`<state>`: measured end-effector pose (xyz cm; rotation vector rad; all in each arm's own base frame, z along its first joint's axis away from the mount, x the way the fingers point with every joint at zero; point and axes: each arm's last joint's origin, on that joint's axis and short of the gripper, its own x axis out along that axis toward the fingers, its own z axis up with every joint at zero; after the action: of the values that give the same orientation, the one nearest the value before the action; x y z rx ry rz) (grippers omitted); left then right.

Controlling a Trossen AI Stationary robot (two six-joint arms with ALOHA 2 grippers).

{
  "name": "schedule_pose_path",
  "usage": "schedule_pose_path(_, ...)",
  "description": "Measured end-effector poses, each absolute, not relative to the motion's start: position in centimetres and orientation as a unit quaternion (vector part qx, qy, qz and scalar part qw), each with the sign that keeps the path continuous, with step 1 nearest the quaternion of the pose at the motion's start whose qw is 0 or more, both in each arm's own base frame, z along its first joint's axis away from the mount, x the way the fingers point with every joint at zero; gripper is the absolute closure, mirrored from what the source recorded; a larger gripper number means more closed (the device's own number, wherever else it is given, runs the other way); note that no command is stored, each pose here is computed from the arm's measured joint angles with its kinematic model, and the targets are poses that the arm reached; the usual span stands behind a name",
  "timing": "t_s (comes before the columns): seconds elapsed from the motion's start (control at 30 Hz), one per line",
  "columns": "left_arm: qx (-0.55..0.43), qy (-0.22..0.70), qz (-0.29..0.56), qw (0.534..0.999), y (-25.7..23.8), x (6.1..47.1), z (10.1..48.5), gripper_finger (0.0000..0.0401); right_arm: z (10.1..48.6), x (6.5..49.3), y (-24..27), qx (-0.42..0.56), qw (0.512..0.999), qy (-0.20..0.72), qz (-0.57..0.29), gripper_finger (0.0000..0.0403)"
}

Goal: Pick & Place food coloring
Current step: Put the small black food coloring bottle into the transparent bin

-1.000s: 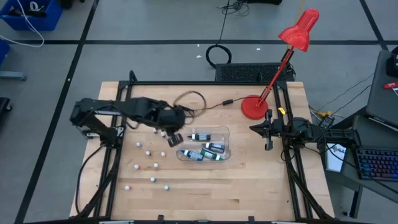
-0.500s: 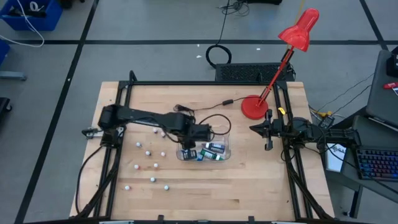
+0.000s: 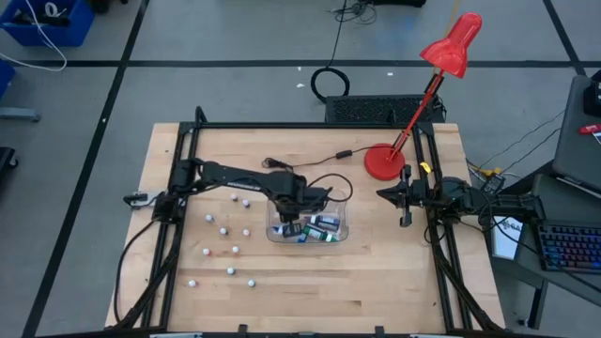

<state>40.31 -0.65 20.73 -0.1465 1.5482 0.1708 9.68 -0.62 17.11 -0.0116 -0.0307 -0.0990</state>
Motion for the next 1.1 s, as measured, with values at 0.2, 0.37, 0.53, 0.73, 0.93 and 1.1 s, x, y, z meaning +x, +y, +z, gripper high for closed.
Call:
schedule_pose_path(0.2,-0.074,0.679,0.067,0.727,-0.4,40.8,20.8,0.0351,17.1,9.7,-0.6,-0.006,0.999,-0.015,-0.05,0.0403)
schedule_pose_path(0.37,-0.088,0.664,0.041,0.742,-0.6,41.1,20.0,0.0351,17.1,9.7,-0.6,-0.006,0.999,-0.015,-0.05,0.0403)
schedule_pose_path(0.53,-0.104,0.667,0.028,0.738,-0.7,40.8,18.4,0.0351,17.1,9.7,-0.6,-0.006,0.999,-0.015,-0.05,0.0403)
schedule_pose_path(0.73,-0.115,0.658,0.012,0.744,-0.8,40.8,17.9,0.0351,17.1,9.7,-0.6,-0.006,0.999,-0.015,-0.05,0.0403)
schedule_pose_path(0.93,-0.11,0.651,0.007,0.751,-1.0,41.0,17.9,0.0338,17.1,9.7,-0.6,-0.006,0.999,-0.015,-0.05,0.0403)
schedule_pose_path(1.1,-0.111,0.651,0.008,0.751,-1.0,41.0,17.9,0.0254,17.1,9.7,-0.6,-0.006,0.999,-0.015,-0.05,0.0403)
